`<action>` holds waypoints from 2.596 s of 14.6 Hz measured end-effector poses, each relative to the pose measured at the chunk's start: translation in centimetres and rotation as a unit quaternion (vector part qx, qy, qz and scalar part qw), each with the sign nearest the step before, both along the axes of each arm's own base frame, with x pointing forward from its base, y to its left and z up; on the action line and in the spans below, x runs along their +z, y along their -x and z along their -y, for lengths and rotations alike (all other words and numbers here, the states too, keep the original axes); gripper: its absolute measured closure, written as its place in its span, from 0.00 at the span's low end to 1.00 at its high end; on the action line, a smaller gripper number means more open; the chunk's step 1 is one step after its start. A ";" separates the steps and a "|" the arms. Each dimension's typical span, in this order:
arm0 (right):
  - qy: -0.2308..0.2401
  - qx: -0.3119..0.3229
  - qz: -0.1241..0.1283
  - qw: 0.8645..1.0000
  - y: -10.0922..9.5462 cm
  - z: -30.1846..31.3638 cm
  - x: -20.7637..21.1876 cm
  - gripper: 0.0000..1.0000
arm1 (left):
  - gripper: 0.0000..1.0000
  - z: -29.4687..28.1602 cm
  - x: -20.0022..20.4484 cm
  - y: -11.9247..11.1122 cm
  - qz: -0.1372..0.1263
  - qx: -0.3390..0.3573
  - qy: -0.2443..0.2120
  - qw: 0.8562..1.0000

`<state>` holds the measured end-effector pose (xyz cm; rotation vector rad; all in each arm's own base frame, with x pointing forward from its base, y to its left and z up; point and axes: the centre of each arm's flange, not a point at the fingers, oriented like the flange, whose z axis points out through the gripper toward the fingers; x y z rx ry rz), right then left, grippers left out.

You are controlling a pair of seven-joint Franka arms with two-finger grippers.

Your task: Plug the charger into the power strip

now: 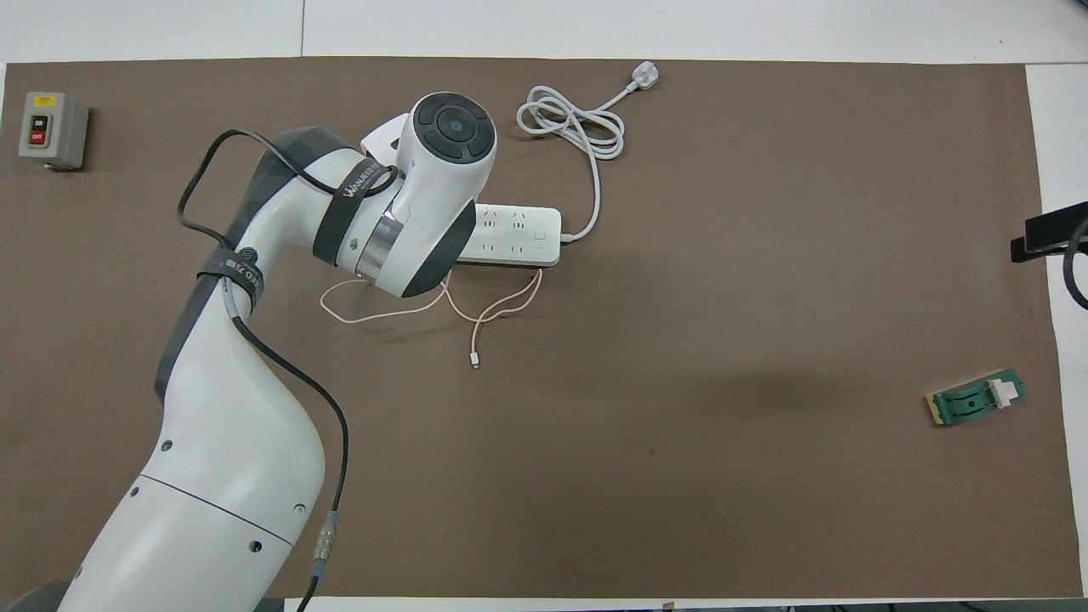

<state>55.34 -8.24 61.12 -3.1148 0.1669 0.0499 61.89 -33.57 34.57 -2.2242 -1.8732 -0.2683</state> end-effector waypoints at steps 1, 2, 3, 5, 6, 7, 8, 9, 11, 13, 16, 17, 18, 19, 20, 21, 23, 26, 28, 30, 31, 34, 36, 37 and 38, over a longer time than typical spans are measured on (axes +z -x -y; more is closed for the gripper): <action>0.000 -0.001 0.000 1.000 0.0 0.0 0.0 0.00 | 0.68 0.0 0.0 0.0 0.001 0.000 0.001 1.000; 0.000 -0.002 -0.001 1.000 0.0 0.1 0.0 0.00 | 0.68 -0.1 0.0 0.1 0.001 0.000 0.001 1.000; 0.000 -0.002 -0.002 1.000 0.1 0.2 0.0 0.00 | 0.68 -0.1 0.0 0.1 0.002 -0.001 0.002 1.000; -0.001 -0.003 -0.004 1.000 0.2 0.3 -0.1 0.00 | 0.68 -0.1 0.0 0.1 0.003 -0.001 0.003 1.000; -0.001 -0.003 -0.004 1.000 0.2 0.3 0.0 0.00 | 0.68 -0.1 0.0 0.1 0.004 -0.001 0.003 1.000; -0.001 -0.003 -0.004 1.000 0.2 0.2 0.0 0.00 | 0.68 -0.2 0.0 0.2 0.004 -0.001 0.004 1.000; -0.001 -0.003 -0.004 1.000 0.2 0.2 0.0 0.00 | 0.68 -0.2 0.0 0.2 0.005 -0.002 0.005 1.000; -0.001 -0.003 -0.004 1.000 0.2 0.2 0.0 0.00 | 0.68 -0.2 0.0 0.2 0.006 -0.002 0.006 1.000; -0.001 -0.003 -0.004 1.000 0.2 0.2 0.0 0.00 | 0.68 -0.4 0.0 0.4 0.008 -0.003 0.008 1.000; -0.001 -0.003 -0.004 1.000 0.2 0.2 0.0 0.00 | 0.68 -0.6 0.0 0.5 0.009 -0.003 0.009 1.000; -0.001 -0.003 -0.004 1.000 0.2 0.2 0.0 0.00 | 0.68 -0.6 0.0 0.5 0.010 -0.003 0.009 1.000; -0.001 -0.003 -0.004 1.000 0.2 0.2 0.0 0.00 | 0.68 -0.6 0.0 0.5 0.010 -0.003 0.009 1.000; -0.001 -0.003 -0.004 1.000 0.2 0.2 0.0 0.00 | 0.68 -0.6 0.0 0.5 0.010 -0.003 0.009 1.000; -0.001 -0.003 -0.004 1.000 0.2 0.2 0.0 0.00 | 0.68 -0.6 0.0 0.5 0.010 -0.003 0.009 1.000; -0.001 -0.003 -0.004 1.000 0.2 0.2 0.0 0.00 | 0.68 -0.6 0.0 0.5 0.011 -0.003 0.010 1.000; -0.001 -0.003 -0.004 1.000 0.2 0.2 0.0 0.00 | 0.68 -0.6 0.0 0.5 0.011 -0.003 0.010 1.000; -0.001 -0.003 -0.004 1.000 0.2 0.2 0.0 0.00 | 0.68 -0.9 -0.2 0.3 0.015 -0.002 0.012 1.000; -0.001 -0.003 -0.004 1.000 0.2 0.2 0.0 0.00 | 0.68 -1.0 -0.5 0.3 0.015 -0.002 0.014 1.000; -0.001 -0.003 -0.004 1.000 0.2 0.2 0.0 0.00 | 0.68 -1.0 -0.5 0.3 0.015 -0.002 0.014 1.000; -0.001 -0.003 -0.004 1.000 0.2 0.2 0.0 0.00 | 0.68 -1.0 -0.5 0.3 0.016 -0.002 0.014 1.000; -0.001 -0.003 -0.004 1.000 0.2 0.2 0.0 0.00 | 0.68 -1.0 -0.5 0.3 0.016 -0.002 0.014 1.000; -0.001 -0.003 -0.004 1.000 0.2 0.2 0.0 0.00 | 0.68 -1.0 -0.5 0.3 0.016 -0.002 0.015 1.000; -0.001 -0.003 -0.004 1.000 0.2 0.2 0.0 0.00 | 0.68 -1.0 -0.6 0.3 0.018 -0.003 0.016 1.000; -0.001 -0.003 -0.004 1.000 0.2 0.2 0.0 0.00 | 0.68 -1.0 -1.2 0.4 0.018 -0.005 0.017 1.000; -0.001 -0.003 -0.004 1.000 0.2 0.2 0.0 0.00 | 0.68 -1.1 -1.5 0.5 0.020 -0.007 0.018 1.000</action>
